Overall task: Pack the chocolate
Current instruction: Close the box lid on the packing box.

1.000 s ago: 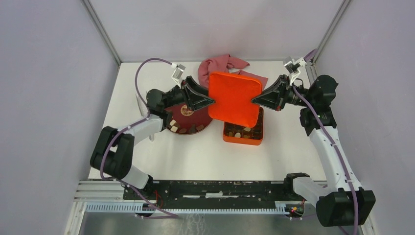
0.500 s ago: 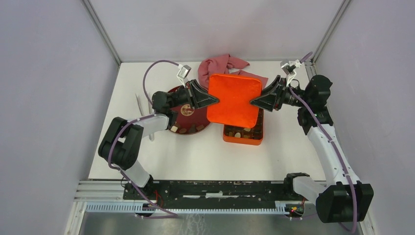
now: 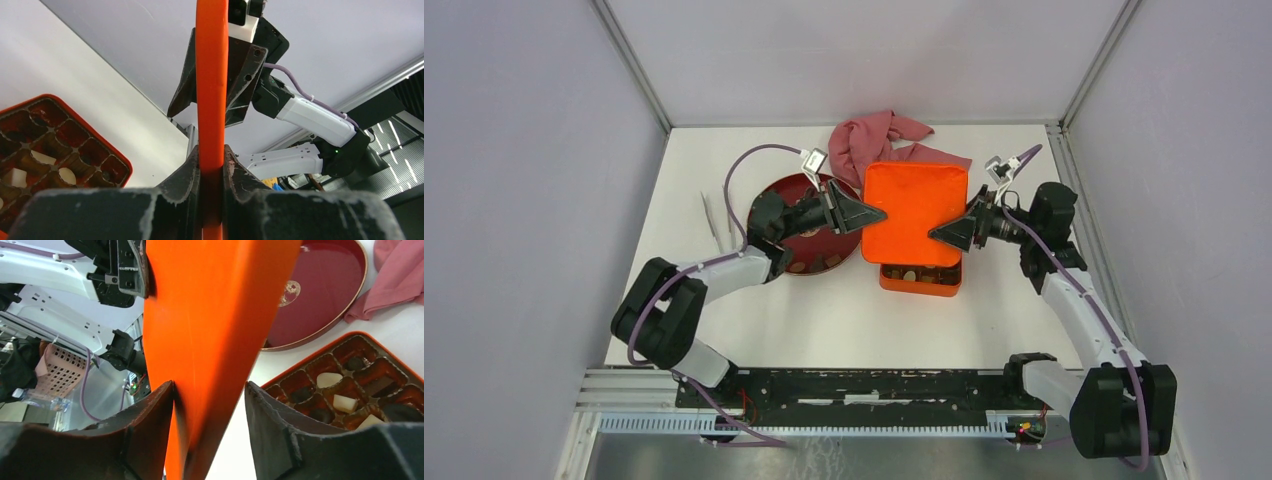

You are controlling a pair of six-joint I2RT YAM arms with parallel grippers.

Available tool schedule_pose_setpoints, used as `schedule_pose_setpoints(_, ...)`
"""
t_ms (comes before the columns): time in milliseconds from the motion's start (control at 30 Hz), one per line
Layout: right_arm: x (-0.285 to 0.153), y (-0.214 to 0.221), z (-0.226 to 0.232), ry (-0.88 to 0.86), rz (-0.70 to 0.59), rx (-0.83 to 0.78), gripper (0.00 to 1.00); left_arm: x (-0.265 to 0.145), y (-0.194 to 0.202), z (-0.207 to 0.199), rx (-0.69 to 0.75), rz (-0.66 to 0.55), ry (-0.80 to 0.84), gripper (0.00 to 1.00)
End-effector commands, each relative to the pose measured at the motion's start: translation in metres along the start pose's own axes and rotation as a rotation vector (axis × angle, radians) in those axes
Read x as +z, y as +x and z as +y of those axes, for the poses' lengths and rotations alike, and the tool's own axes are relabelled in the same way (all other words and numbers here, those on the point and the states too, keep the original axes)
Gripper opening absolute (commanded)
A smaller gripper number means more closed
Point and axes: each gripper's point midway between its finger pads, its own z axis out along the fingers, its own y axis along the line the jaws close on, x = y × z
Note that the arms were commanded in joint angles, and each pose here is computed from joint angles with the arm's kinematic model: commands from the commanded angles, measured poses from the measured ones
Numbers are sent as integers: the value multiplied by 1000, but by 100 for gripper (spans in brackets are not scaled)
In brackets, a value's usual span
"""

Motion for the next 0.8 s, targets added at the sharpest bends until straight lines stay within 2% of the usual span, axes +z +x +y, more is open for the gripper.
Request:
schedule_pose_setpoints(0, 0, -21, 13, -22, -72, -75, 55, 8, -7, -5, 58, -36, -6, 2)
schedule_pose_setpoints(67, 0, -24, 19, -47, -76, -81, 50, 10, -5, -1, 44, -32, -7, 2)
schedule_pose_setpoints(200, -1, -25, 26, -74, -77, -75, 27, 11, -7, 2, 35, -34, -13, 2)
schedule_pose_setpoints(267, -3, -26, 28, -87, -88, -58, 10, 12, -9, 4, 38, -37, -29, 14)
schedule_pose_setpoints(333, -6, -26, 27, -88, -93, -41, 1, 9, -12, 12, 55, -46, -84, 27)
schedule_pose_setpoints(433, -16, -29, 15, -42, -116, -8, 0, -8, -18, 39, 83, -61, -265, 54)
schedule_pose_setpoints(533, -24, -19, -1, 2, -119, 40, 0, -34, -22, 61, 160, -73, -469, 69)
schedule_pose_setpoints(667, -28, -1, -14, 30, -103, 98, 0, -65, -23, 74, 208, -76, -651, 82)
schedule_pose_setpoints(767, -27, 10, -20, 33, -84, 149, 0, -78, -15, 75, 197, -63, -689, 86)
